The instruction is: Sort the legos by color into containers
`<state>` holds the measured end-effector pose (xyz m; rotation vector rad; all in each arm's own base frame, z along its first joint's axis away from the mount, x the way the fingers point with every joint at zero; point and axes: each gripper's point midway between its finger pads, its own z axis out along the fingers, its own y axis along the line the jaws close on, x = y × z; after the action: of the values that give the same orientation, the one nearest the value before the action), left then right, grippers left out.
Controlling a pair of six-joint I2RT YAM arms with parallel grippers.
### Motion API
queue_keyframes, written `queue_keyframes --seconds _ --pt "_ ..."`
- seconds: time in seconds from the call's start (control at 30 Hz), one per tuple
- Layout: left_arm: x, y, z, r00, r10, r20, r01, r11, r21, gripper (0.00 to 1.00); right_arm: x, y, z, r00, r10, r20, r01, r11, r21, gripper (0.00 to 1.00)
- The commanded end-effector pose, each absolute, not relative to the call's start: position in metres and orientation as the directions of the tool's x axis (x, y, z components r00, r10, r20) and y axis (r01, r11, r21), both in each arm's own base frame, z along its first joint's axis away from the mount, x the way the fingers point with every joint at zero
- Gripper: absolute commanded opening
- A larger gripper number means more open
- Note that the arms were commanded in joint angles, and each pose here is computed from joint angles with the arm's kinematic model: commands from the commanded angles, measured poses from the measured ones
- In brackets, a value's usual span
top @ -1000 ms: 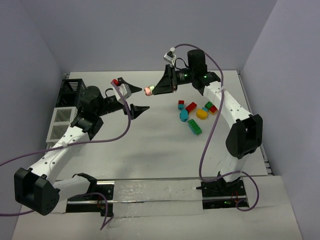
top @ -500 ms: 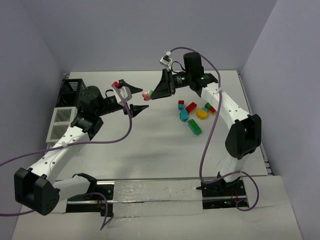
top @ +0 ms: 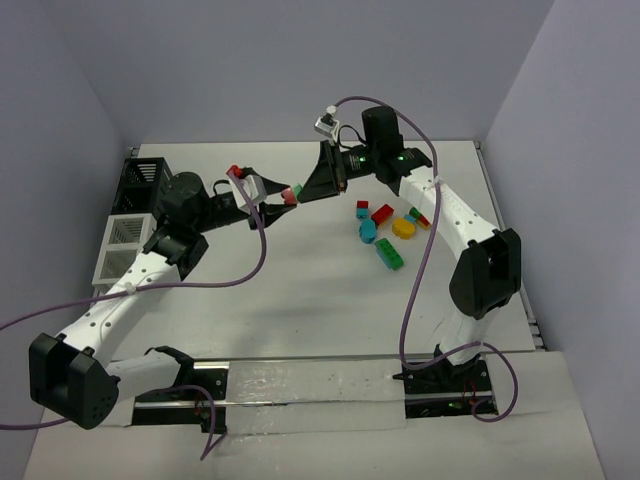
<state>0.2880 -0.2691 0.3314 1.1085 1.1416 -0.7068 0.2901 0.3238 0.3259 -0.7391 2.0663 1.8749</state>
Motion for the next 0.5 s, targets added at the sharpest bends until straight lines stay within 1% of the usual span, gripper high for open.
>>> queue_keyframes --seconds 0.0,0.03,0.07,0.1,0.2,0.23,0.27,0.33,0.47 --pt "0.29 -0.271 0.348 0.347 0.08 -0.934 0.87 0.345 0.353 0.41 0.278 0.324 0.345 -0.807 -0.206 -0.554 -0.564 -0.012 0.826 0.0" --pt "0.29 -0.269 0.345 0.347 0.089 -0.934 0.866 0.351 0.356 0.36 0.279 0.323 0.346 -0.807 -0.203 -0.555 -0.565 -0.01 0.825 0.0" --pt "0.291 -0.268 0.343 0.347 0.1 -0.933 0.863 0.356 0.359 0.35 0.279 0.323 0.346 -0.806 -0.201 -0.556 -0.566 -0.01 0.824 0.0" --pt "0.292 -0.266 0.338 0.334 0.114 -0.936 0.861 0.367 0.352 0.29 0.28 0.322 0.346 -0.806 -0.197 -0.558 -0.568 -0.007 0.823 0.0" --pt "0.297 -0.258 0.325 0.282 0.146 -0.948 0.856 0.407 0.317 0.06 0.287 0.316 0.346 -0.808 -0.177 -0.562 -0.573 0.009 0.82 0.0" --pt "0.298 -0.253 0.321 0.255 0.148 -0.955 0.854 0.429 0.295 0.02 0.294 0.311 0.345 -0.809 -0.161 -0.565 -0.575 0.023 0.818 0.0" --pt "0.298 -0.247 0.316 0.23 0.146 -0.962 0.851 0.449 0.272 0.0 0.298 0.309 0.345 -0.811 -0.152 -0.565 -0.575 0.031 0.817 0.0" --pt "0.297 -0.232 0.305 0.184 0.159 -0.97 0.842 0.484 0.239 0.0 0.319 0.296 0.342 -0.814 -0.109 -0.571 -0.579 0.069 0.813 0.0" --pt "0.301 -0.2 0.286 0.115 0.21 -0.971 0.806 0.551 0.214 0.0 0.349 0.273 0.341 -0.812 -0.045 -0.582 -0.583 0.132 0.802 0.0"
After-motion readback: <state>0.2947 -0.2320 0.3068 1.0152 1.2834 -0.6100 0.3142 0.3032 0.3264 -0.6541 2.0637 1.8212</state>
